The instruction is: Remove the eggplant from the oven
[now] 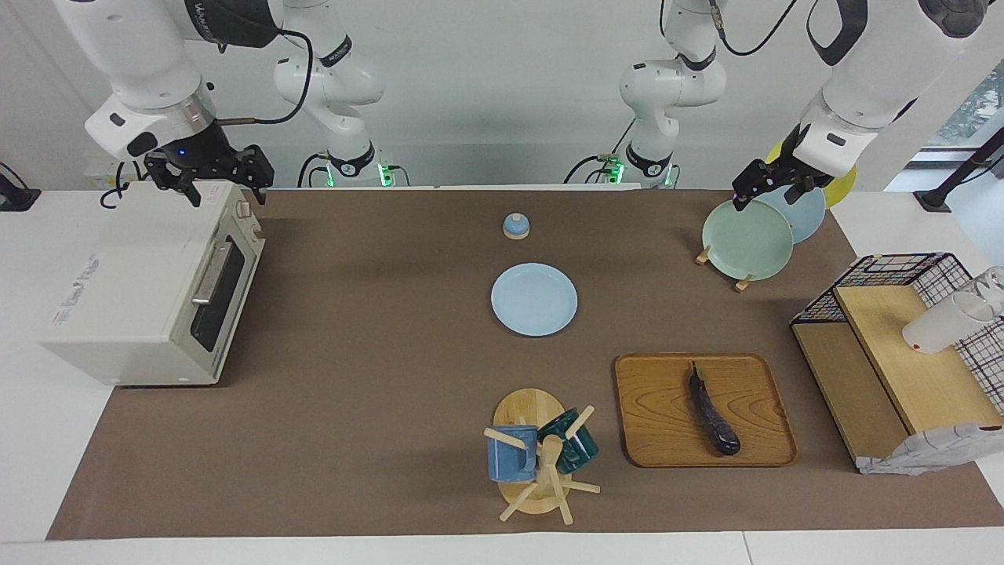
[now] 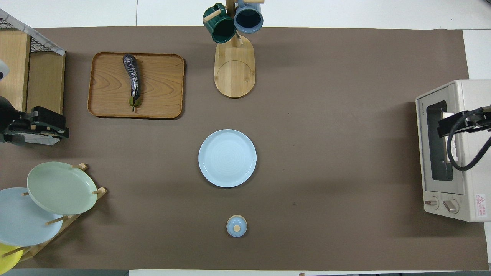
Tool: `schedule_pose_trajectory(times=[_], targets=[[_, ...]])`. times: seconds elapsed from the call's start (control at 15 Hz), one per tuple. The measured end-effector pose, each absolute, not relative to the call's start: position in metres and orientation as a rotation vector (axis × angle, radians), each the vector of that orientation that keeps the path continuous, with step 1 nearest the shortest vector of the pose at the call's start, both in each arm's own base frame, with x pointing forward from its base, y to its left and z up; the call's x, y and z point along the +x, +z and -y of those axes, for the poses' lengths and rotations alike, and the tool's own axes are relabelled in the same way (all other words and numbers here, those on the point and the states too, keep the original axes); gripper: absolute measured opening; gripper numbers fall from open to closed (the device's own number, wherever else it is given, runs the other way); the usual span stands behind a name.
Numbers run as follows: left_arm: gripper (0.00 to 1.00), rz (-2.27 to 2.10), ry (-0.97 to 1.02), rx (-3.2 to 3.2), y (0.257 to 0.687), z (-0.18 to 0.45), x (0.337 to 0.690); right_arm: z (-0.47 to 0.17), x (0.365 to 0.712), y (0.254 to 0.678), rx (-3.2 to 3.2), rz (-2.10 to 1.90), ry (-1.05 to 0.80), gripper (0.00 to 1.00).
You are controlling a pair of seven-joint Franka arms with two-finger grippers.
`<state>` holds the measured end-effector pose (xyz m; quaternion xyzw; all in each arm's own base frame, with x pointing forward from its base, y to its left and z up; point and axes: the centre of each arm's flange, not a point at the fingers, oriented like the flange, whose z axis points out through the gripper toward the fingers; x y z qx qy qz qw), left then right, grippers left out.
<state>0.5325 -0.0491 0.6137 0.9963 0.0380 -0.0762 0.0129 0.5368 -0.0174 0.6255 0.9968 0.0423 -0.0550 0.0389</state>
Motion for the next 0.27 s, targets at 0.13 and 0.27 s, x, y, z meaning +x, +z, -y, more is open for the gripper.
schedule_pose_trajectory(times=[0.13,0.27], targets=[[1.0,-0.11,-0.236,3.104,0.6141,0.0491,0.5326,0.0174,0.5368,0.6255,3.056,-0.13,-0.169,1.0],[1.0,-0.105,-0.234,3.104,0.6142,0.0491,0.5326,0.0174,0.5368,0.6255,3.056,-0.13,-0.169,1.0]])
